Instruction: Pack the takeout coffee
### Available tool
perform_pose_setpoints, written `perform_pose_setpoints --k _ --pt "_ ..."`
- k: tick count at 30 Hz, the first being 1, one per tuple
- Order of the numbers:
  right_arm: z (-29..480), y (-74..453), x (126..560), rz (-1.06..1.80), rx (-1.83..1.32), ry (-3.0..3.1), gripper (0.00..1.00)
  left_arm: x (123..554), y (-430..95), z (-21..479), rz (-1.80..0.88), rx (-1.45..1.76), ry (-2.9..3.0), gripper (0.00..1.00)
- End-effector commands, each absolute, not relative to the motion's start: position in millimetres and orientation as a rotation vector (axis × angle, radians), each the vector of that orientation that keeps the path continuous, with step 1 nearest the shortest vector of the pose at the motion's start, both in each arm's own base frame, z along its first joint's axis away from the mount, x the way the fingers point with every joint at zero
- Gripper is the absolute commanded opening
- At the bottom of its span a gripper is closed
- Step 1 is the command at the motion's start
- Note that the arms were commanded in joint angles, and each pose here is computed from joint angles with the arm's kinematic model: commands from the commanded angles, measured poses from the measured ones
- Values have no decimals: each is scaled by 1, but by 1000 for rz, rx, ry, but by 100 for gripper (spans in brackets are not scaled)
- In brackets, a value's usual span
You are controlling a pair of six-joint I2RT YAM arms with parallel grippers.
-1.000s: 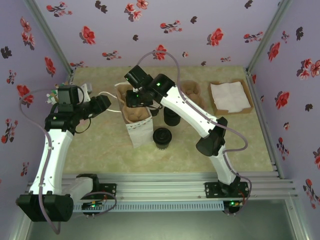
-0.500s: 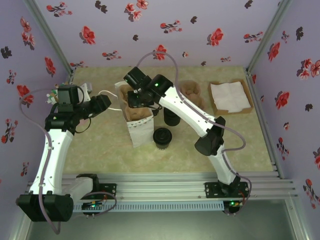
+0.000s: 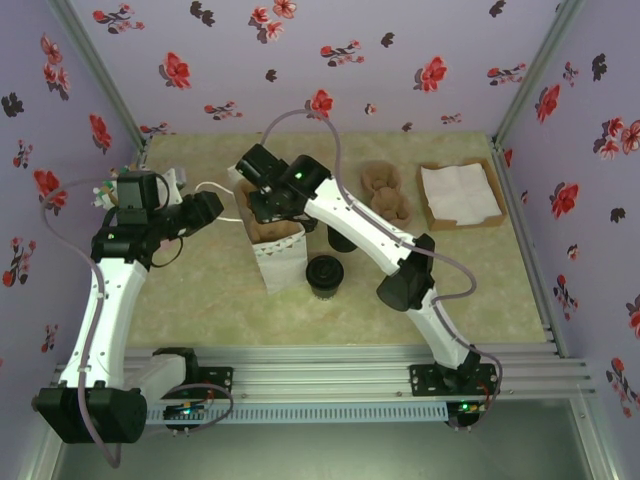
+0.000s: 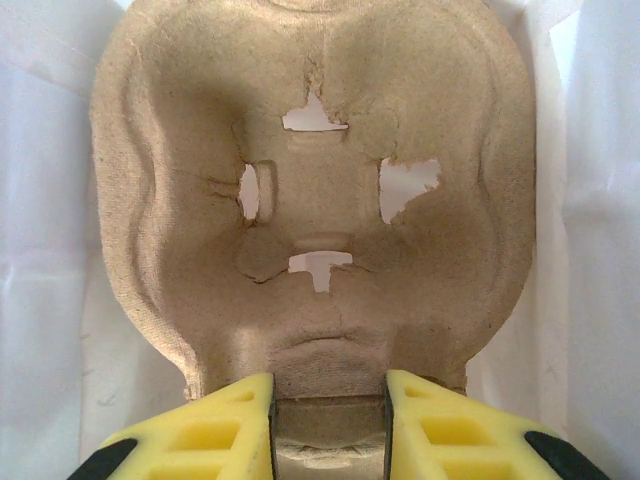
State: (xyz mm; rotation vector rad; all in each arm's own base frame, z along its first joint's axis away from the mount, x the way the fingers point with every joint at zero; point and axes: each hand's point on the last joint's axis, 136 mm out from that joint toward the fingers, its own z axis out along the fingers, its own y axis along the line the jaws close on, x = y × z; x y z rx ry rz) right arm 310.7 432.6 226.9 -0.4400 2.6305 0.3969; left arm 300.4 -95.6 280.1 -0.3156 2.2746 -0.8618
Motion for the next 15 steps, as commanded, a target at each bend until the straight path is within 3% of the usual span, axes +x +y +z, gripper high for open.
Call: perform_pose_setpoints --k 1,8,15 --pt "222 424 310 267 -478 2616 29 300 -98 286 -892 -293 2248 41" --pt "232 425 305 242 -529 2573 29 293 -102 290 -928 -280 2241 22" --pt "236 429 299 247 -571 2558 30 278 -104 292 -972 -309 2238 18"
